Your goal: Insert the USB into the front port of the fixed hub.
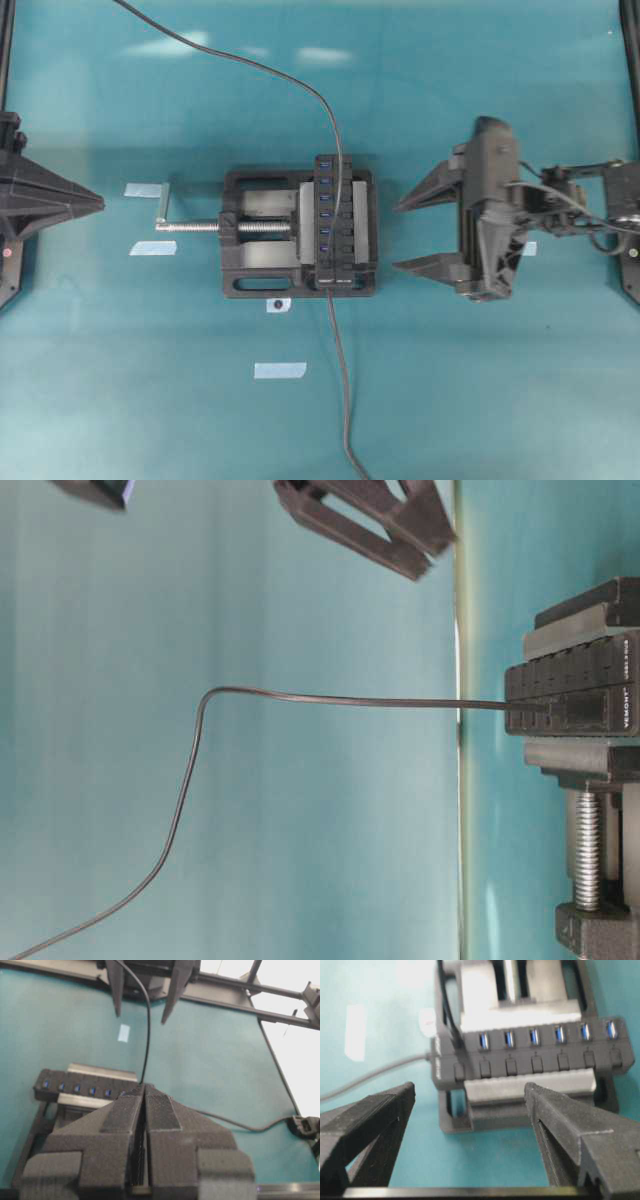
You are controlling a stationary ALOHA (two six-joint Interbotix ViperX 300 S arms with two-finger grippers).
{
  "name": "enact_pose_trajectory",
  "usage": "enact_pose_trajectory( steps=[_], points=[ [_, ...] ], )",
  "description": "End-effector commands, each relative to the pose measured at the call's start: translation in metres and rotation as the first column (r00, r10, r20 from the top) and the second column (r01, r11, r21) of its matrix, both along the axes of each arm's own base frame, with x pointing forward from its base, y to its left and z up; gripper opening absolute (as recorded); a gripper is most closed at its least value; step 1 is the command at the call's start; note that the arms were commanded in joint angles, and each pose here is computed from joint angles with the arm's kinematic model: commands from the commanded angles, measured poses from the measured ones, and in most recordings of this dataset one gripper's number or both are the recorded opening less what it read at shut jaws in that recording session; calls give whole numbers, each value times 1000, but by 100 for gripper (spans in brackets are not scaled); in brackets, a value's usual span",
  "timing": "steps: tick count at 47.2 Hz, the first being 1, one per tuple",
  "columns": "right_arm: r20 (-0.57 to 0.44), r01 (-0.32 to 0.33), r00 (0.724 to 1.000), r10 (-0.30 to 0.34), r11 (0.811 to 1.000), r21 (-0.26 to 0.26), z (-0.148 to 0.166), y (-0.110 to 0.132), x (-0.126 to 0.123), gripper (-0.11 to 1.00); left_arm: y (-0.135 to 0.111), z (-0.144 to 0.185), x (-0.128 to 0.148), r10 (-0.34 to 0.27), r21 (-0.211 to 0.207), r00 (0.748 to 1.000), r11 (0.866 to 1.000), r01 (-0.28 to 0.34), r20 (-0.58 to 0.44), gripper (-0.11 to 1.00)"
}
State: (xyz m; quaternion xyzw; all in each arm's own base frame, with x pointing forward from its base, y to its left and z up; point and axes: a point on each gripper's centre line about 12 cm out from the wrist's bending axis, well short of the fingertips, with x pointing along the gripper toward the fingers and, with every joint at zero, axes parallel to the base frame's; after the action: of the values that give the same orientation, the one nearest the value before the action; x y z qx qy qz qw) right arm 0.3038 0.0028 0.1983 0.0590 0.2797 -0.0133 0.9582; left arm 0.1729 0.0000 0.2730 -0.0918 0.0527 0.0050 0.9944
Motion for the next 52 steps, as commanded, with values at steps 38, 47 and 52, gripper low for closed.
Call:
enact_pose_trajectory(
  steps=[38,47,52],
  points=[
    [119,-23,993,23,1000,6,2,8,-10,88,0,1,1,0,3,1000,1000,0,5,0],
    [122,-23,992,22,1000,6,1,8,-11,88,0,-3,1,0,2,1000,1000,0,-3,0],
    [115,-21,993,20,1000,10,-1,8,-12,88,0,-6,0,1,0,1000,1000,-1,-8,0]
  ],
)
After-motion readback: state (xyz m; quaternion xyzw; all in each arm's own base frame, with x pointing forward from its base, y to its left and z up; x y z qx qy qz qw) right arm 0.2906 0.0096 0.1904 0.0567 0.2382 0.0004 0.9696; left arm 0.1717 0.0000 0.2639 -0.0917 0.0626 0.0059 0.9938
